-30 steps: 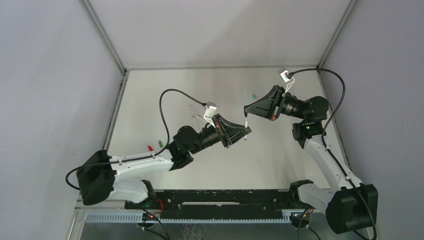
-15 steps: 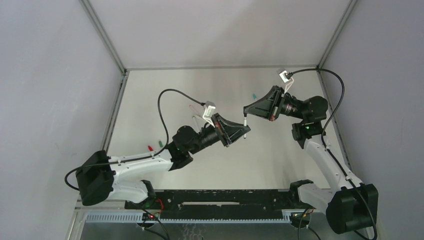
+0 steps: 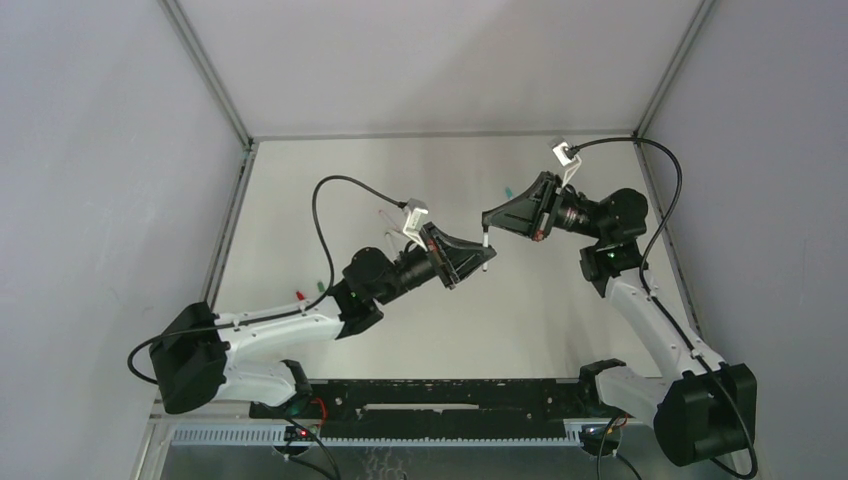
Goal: Insert the pens into the pen caps
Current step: Insert the pen cap onto the pen, then place the pen at the center of the board.
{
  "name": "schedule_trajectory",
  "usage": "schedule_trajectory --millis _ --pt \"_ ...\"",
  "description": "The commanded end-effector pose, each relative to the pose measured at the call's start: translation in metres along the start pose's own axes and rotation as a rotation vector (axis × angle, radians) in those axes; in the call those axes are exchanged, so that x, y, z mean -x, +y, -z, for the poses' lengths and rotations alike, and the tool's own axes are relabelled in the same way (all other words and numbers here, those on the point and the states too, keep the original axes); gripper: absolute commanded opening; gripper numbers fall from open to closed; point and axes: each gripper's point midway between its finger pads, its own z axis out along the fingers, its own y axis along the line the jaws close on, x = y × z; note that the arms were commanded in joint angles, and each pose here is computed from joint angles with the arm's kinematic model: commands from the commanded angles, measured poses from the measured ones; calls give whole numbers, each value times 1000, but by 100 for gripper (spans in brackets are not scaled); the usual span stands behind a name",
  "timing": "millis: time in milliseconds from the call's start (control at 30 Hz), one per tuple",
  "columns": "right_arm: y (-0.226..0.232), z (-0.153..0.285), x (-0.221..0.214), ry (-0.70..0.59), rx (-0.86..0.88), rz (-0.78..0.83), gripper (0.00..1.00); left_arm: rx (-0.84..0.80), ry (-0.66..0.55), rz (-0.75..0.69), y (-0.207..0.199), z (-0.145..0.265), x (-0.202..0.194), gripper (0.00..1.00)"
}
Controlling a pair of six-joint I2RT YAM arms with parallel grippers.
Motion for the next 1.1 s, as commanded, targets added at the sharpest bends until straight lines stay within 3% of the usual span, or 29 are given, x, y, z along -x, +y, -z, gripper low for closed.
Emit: schedule_trajectory --millis 0,333,433,733,867,900,967,1067 --pt "2 -3 -13 48 23 8 0 29 -189 -96 -5 -5 71 0" --pt "-17 -25 -54 138 33 -20 0 71 -322 -50 8 -16 131 0" --pt "-20 -27 -62 176 28 14 0 12 -289 -49 -2 -14 141 0" --pt "-12 -28 -68 218 70 6 0 106 -250 -219 13 18 159 0" --pt "-10 -29 -65 209 75 16 0 59 -192 -243 15 7 140 0" --pt "-10 -26 -60 195 66 27 5 52 -170 -242 18 6 131 0" --pt "-10 -18 -49 166 45 53 30 39 -112 -239 21 4 107 0" --pt "-7 -5 -32 120 19 104 48 48 -34 -218 31 10 69 0"
